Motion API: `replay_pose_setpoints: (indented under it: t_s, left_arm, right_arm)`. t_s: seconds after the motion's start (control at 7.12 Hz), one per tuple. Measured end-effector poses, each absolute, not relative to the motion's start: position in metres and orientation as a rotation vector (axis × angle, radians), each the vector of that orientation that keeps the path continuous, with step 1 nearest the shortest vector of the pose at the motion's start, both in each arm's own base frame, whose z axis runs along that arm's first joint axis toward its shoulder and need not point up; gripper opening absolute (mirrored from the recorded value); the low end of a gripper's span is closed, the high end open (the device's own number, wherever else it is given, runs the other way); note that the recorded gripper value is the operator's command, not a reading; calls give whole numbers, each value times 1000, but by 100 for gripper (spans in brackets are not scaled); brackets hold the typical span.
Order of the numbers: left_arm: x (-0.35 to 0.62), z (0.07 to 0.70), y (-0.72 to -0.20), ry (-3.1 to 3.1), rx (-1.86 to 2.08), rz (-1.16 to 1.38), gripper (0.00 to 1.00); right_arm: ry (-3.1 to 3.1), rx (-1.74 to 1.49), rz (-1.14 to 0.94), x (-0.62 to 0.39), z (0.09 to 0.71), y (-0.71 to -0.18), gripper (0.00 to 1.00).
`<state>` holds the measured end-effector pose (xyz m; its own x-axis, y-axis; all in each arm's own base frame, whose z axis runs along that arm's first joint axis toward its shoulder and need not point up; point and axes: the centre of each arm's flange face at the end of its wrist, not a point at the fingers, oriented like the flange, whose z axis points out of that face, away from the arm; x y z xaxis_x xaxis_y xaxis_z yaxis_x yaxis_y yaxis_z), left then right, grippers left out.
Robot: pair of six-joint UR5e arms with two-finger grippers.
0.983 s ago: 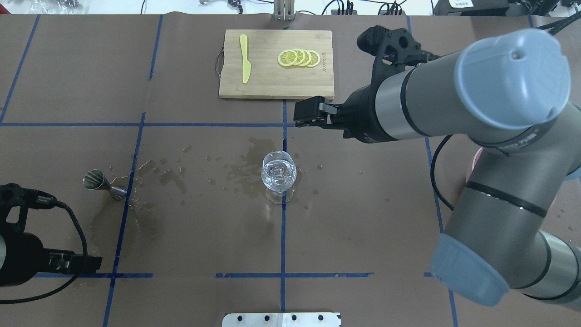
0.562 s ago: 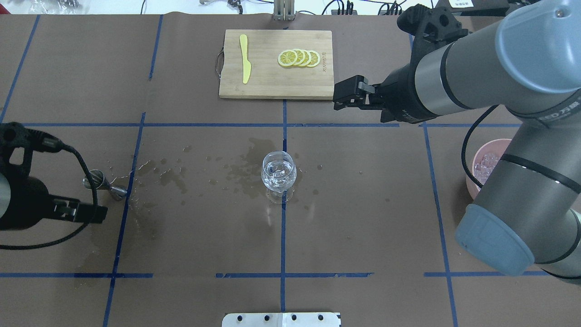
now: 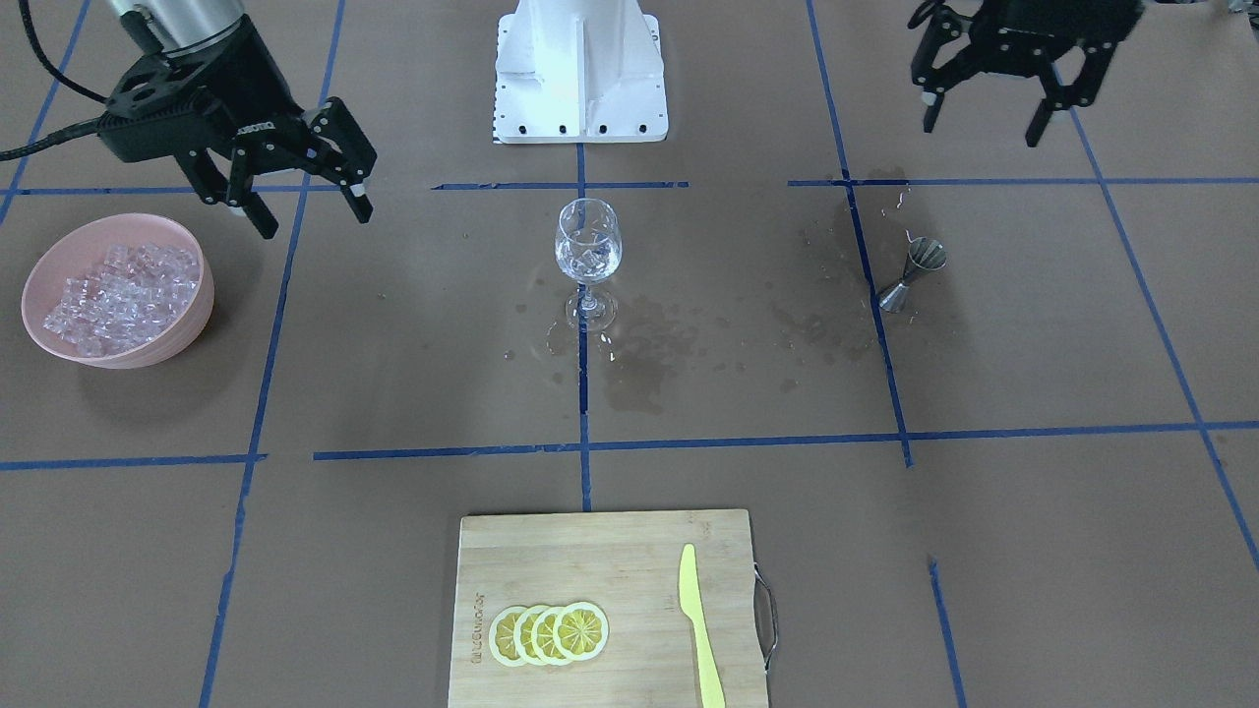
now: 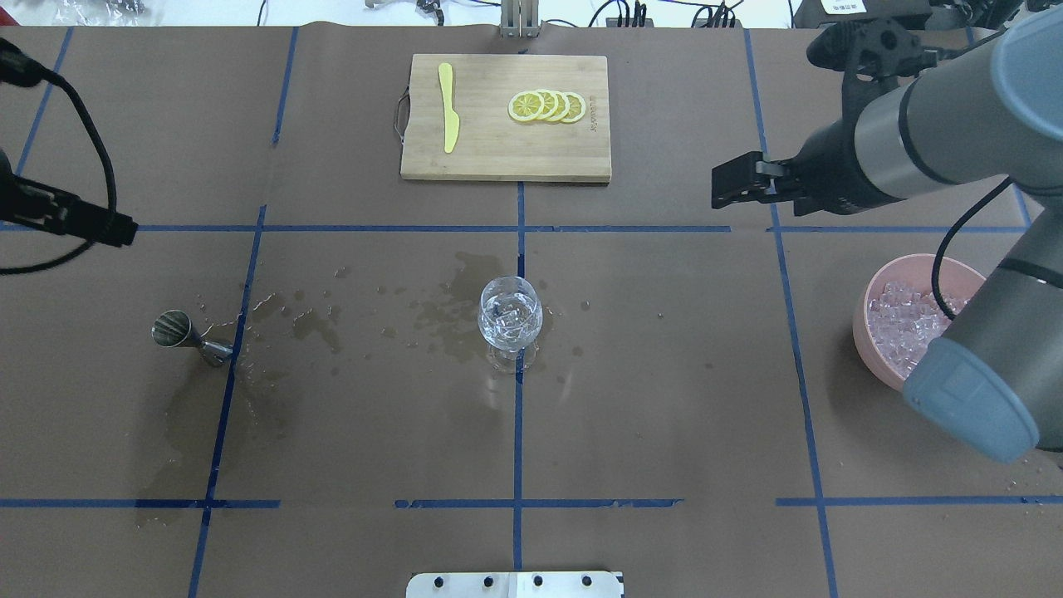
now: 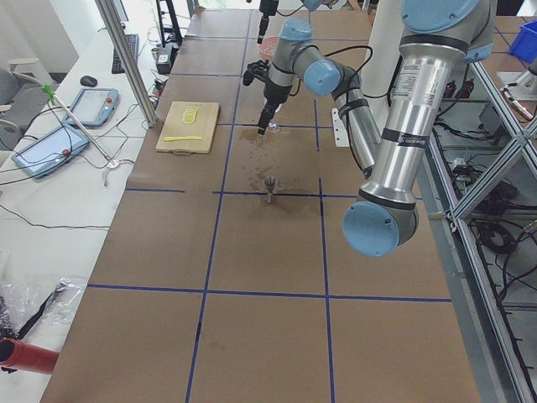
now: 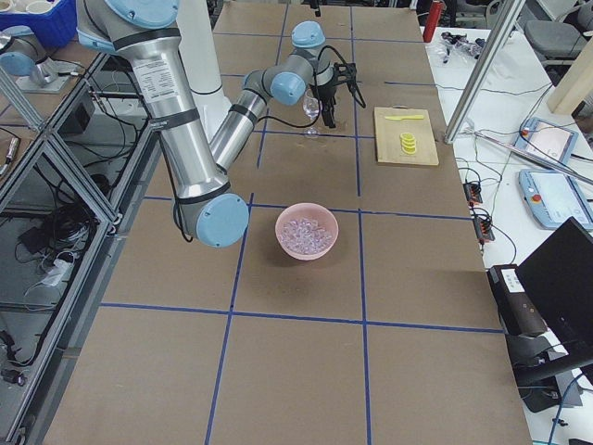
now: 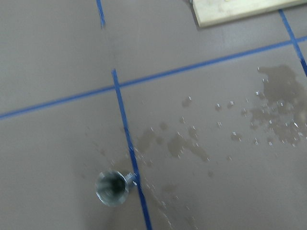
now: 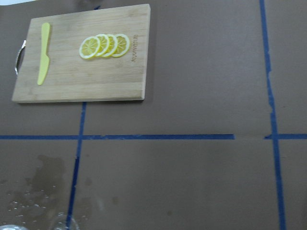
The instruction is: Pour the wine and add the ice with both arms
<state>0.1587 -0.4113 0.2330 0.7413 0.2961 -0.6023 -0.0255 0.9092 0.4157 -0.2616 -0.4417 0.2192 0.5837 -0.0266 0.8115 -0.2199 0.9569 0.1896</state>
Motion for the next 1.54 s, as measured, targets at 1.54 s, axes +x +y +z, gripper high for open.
replay_pose_setpoints:
  t_s: [1.54]
  left_arm:
    - [-81, 555, -506, 676, 145, 130, 100]
  right_arm:
    - [-723, 118, -181, 27, 538, -521, 100]
